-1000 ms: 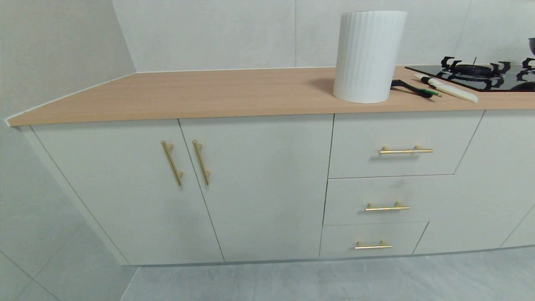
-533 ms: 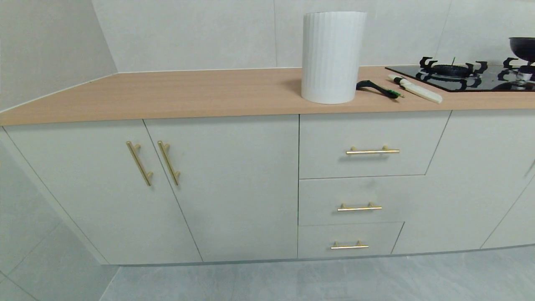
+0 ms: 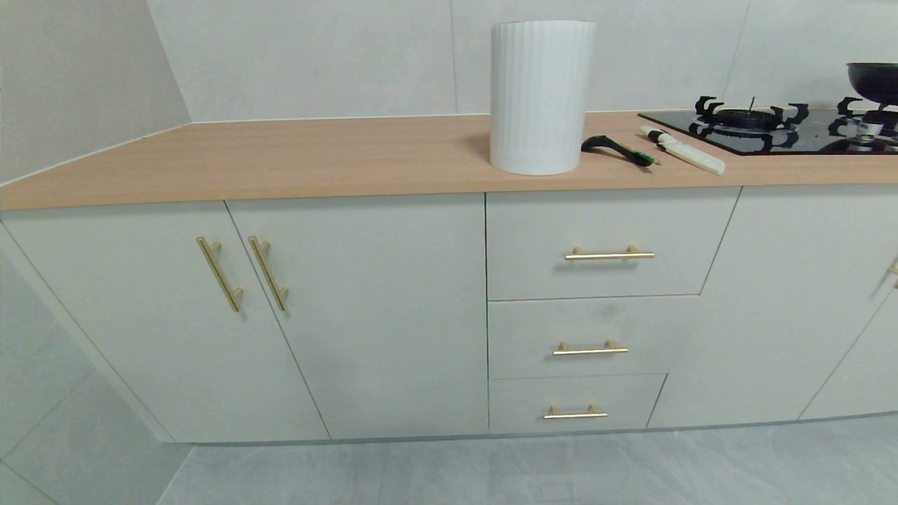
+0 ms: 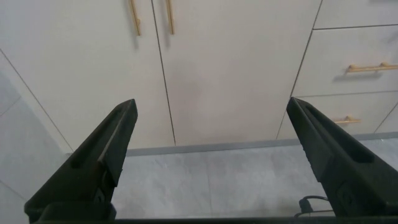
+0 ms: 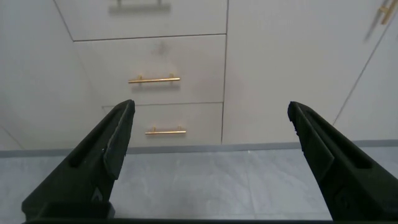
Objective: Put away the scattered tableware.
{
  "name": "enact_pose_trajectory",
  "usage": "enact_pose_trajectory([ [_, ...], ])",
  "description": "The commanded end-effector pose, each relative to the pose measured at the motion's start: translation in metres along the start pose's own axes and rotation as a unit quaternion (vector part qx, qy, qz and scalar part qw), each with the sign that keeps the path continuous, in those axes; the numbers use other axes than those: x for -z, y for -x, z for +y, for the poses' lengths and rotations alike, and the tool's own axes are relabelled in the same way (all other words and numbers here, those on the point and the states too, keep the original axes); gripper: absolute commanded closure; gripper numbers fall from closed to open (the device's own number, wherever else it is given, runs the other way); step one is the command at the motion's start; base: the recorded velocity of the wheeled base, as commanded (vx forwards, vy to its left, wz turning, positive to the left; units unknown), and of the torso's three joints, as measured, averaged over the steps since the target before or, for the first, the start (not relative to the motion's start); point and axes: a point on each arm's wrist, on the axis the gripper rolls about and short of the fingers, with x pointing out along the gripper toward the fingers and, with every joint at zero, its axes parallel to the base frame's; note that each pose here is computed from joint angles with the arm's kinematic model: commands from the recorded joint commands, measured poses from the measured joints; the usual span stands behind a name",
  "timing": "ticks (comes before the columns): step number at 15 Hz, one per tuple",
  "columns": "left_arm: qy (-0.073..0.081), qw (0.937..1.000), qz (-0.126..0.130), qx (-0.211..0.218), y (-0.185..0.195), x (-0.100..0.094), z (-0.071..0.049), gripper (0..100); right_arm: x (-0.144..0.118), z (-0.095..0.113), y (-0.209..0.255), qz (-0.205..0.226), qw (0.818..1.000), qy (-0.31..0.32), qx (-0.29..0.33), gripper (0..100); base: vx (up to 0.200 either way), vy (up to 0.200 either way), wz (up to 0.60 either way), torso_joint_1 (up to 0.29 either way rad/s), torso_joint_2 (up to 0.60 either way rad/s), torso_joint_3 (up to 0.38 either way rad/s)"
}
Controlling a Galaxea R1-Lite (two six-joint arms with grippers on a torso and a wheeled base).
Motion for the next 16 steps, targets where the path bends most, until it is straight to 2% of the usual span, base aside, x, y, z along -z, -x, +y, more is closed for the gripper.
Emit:
enact_pose_trajectory([
  [1,0.0,1.0,0.0,0.0,0.0,-0.0002,0.0,0,-0.0001,0.0,-0.0001,0.001,1.0,0.0,0.0,0,0.0,0.0,0.0,0.0,0.0,0.0],
  [4,0.001,1.0,0.0,0.0,0.0,-0.0002,0.0,0,-0.0001,-0.0001,-0.0001,0.001,1.0,-0.001,0.001,0,0.2,0.0,0.0,-0.001,0.0,0.001],
  [16,0.001,1.0,0.0,0.0,-0.0001,0.0003,0.0,0,0.0001,0.0001,-0.0001,0.001,1.0,0.006,-0.003,0,0.0,0.0,0.0,0.0,0.0,0.0],
])
